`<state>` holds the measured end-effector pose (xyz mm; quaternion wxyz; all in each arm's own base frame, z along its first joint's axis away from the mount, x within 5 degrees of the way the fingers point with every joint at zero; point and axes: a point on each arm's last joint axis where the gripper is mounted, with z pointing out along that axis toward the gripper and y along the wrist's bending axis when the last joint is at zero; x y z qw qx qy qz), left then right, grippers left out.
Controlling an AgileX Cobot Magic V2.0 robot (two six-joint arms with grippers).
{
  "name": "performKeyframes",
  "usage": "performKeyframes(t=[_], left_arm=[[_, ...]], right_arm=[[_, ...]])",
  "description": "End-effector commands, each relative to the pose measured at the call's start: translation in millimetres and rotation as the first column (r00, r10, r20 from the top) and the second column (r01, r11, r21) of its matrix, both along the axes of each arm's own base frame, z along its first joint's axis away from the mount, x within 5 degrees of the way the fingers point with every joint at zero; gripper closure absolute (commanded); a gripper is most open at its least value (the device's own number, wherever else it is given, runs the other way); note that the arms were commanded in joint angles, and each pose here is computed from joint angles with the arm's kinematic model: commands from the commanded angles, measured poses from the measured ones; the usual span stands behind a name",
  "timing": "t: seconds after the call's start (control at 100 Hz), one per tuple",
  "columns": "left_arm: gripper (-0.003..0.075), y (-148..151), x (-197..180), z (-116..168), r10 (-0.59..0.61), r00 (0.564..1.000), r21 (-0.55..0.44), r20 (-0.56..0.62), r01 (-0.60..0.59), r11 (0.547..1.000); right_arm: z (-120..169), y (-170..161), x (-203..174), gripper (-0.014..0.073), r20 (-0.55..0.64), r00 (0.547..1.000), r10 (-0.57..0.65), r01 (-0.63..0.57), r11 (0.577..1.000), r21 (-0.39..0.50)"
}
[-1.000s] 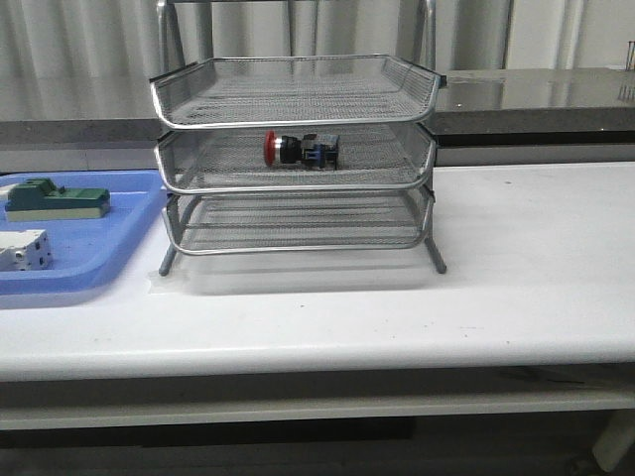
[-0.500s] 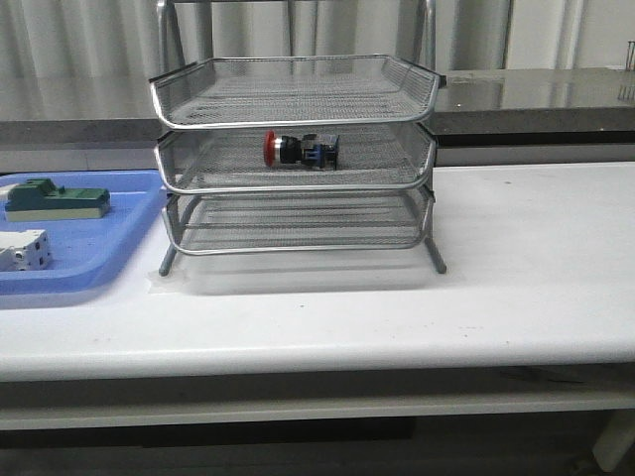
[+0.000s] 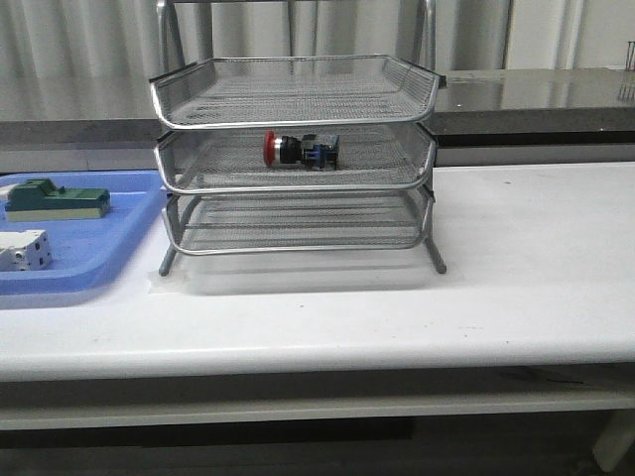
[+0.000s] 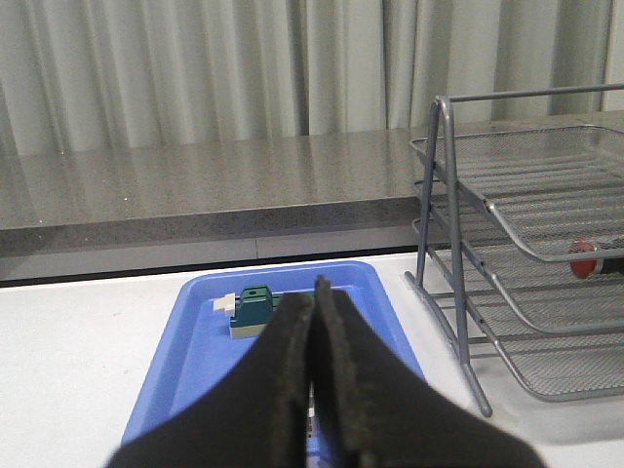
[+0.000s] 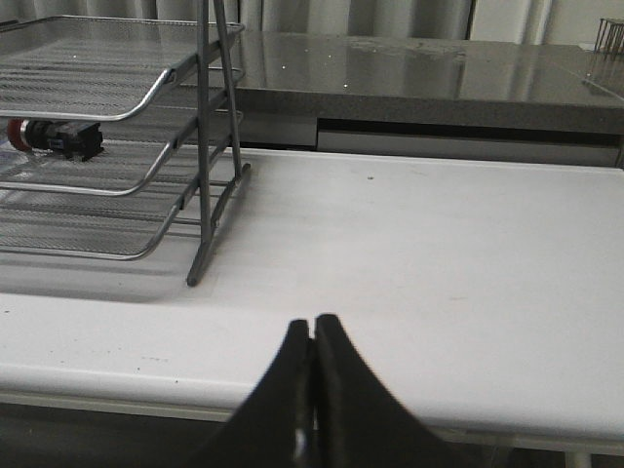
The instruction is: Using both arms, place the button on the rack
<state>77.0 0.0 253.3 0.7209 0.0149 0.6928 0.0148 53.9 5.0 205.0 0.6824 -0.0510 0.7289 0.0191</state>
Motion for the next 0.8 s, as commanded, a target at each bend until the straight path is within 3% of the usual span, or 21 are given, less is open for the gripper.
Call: performKeyframes(t=[0.0, 0.79], left_arm=[[0.0741, 2, 0, 16, 0.021, 0.995, -0.022, 0.098, -0.019, 1.000], [0.0741, 2, 0, 16, 0.021, 0.995, -0.022, 0.098, -0.019, 1.000]], right_arm=[[14, 0, -2, 0.0666, 0.140, 0.990, -0.001, 0.001, 1.000, 0.006], [3, 0, 0, 0.0666, 0.133, 0.991, 0.000, -0.001, 1.000, 0.007]])
